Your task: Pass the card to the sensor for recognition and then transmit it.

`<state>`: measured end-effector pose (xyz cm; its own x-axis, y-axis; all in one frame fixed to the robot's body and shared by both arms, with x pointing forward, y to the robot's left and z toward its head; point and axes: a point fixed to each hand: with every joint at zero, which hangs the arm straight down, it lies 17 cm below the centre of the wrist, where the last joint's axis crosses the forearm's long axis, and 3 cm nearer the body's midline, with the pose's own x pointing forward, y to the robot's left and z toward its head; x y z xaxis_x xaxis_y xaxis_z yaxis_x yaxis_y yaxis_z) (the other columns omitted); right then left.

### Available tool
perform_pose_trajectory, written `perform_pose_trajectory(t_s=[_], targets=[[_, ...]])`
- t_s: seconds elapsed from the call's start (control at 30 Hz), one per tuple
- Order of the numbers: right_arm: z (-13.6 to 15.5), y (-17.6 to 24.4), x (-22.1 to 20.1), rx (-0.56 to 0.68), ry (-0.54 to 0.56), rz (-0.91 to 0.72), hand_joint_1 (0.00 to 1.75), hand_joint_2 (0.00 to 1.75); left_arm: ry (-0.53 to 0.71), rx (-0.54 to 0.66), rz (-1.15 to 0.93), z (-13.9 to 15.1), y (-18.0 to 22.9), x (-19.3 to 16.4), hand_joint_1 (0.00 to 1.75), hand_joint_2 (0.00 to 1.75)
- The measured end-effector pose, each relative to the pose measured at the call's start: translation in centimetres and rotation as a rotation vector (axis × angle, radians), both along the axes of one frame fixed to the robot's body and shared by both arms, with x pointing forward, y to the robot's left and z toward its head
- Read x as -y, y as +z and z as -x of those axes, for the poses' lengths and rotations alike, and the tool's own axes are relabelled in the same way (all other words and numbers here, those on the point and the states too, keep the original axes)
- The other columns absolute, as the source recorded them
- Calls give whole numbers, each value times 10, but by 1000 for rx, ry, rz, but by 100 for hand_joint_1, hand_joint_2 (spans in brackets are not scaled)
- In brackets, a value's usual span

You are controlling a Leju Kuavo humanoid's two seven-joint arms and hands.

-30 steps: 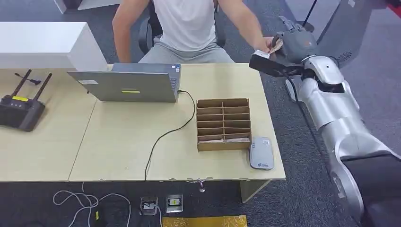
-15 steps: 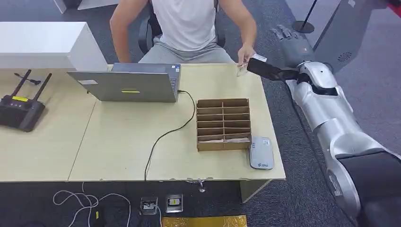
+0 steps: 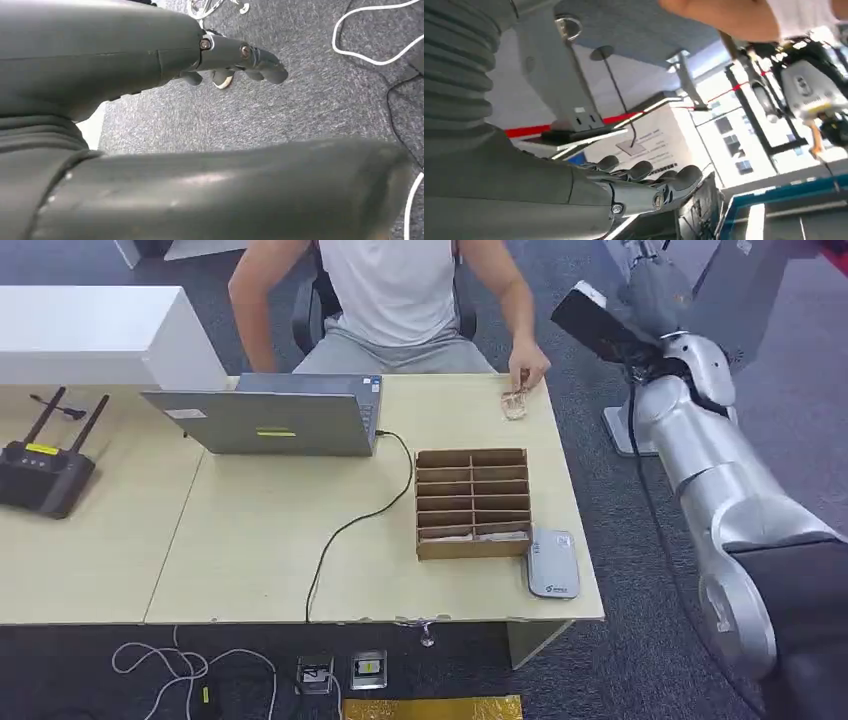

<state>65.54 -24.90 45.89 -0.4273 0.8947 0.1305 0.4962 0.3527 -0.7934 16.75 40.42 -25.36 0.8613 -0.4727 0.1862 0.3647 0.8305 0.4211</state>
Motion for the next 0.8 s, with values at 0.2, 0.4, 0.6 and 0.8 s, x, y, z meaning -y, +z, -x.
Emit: perform_pose_trajectory(t_s=[0.2, 0.4, 0.6, 0.8], targets=[[6, 22, -4, -2, 103, -204, 0, 175, 17, -7, -5, 11, -2, -2, 0, 0], [13, 8, -14, -116, 222, -436, 0, 175, 29, -12, -6, 19, -4, -2, 0, 0], [33, 27, -22, -61, 287, -459, 0, 175, 33, -17, -7, 23, -5, -2, 0, 0], [52, -27, -13, -151, 277, -504, 0, 175, 52, -5, -8, 23, -5, -2, 0, 0]])
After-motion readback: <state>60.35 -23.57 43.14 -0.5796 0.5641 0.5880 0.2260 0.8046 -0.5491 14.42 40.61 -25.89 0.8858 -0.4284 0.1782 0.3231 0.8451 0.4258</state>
